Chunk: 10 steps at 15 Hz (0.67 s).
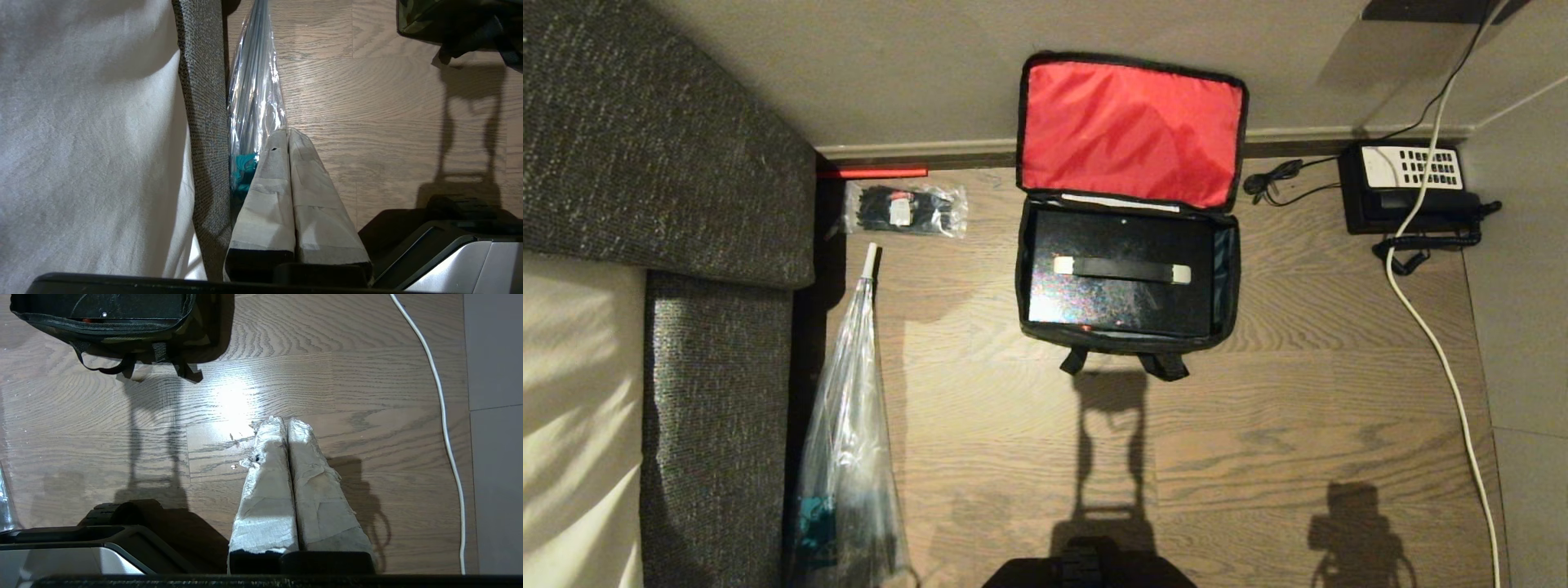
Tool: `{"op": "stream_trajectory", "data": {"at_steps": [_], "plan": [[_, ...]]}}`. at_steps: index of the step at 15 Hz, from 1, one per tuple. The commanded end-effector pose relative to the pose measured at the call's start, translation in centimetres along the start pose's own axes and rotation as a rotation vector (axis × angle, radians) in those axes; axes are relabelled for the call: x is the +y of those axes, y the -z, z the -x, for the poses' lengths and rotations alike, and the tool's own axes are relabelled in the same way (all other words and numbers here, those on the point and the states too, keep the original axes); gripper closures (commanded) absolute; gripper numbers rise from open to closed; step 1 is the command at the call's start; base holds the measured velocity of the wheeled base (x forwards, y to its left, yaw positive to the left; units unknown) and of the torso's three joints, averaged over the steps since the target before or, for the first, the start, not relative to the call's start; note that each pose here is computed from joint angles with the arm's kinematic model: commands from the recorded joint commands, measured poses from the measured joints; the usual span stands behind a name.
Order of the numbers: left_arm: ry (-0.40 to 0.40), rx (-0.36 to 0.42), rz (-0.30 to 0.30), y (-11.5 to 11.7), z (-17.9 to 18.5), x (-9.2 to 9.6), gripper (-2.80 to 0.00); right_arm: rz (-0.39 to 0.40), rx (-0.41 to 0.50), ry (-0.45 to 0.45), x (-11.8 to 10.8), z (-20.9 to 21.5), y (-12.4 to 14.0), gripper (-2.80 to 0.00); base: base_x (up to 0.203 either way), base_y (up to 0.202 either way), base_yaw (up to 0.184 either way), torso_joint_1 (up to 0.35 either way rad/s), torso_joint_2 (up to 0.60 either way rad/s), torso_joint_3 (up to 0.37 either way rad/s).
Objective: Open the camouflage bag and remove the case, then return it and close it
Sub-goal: Grip the handle
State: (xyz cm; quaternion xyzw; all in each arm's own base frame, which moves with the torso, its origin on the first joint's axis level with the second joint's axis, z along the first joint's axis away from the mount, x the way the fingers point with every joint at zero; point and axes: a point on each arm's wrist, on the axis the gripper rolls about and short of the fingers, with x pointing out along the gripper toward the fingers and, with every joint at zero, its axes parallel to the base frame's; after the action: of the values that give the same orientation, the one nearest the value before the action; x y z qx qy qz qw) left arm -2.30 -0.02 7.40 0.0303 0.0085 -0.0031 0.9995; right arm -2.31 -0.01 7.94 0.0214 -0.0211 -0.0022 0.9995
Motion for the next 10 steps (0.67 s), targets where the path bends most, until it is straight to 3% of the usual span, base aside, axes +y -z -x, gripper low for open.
{"op": "stream_trajectory", "data": {"at_steps": [1, 4, 10], "plan": [[-0.005, -0.005, 0.008, -0.03, 0.01, 0.01, 0.00, 0.000, 0.008, 0.001, -0.01, -0.06, 0.34, 0.00, 0.000, 0.000, 0.000, 0.000, 0.00, 0.000], [-0.012, -0.003, 0.044, -0.03, 0.00, 0.03, 0.00, 0.000, 0.008, 0.000, -0.02, -0.06, 0.34, 0.00, 0.000, 0.000, 0.000, -0.003, 0.00, 0.049], [-0.012, -0.008, 0.047, -0.07, 0.00, 0.03, 0.00, 0.000, 0.008, 0.001, -0.01, -0.06, 0.34, 0.00, 0.000, 0.000, 0.000, 0.004, 0.00, 0.187]]}}
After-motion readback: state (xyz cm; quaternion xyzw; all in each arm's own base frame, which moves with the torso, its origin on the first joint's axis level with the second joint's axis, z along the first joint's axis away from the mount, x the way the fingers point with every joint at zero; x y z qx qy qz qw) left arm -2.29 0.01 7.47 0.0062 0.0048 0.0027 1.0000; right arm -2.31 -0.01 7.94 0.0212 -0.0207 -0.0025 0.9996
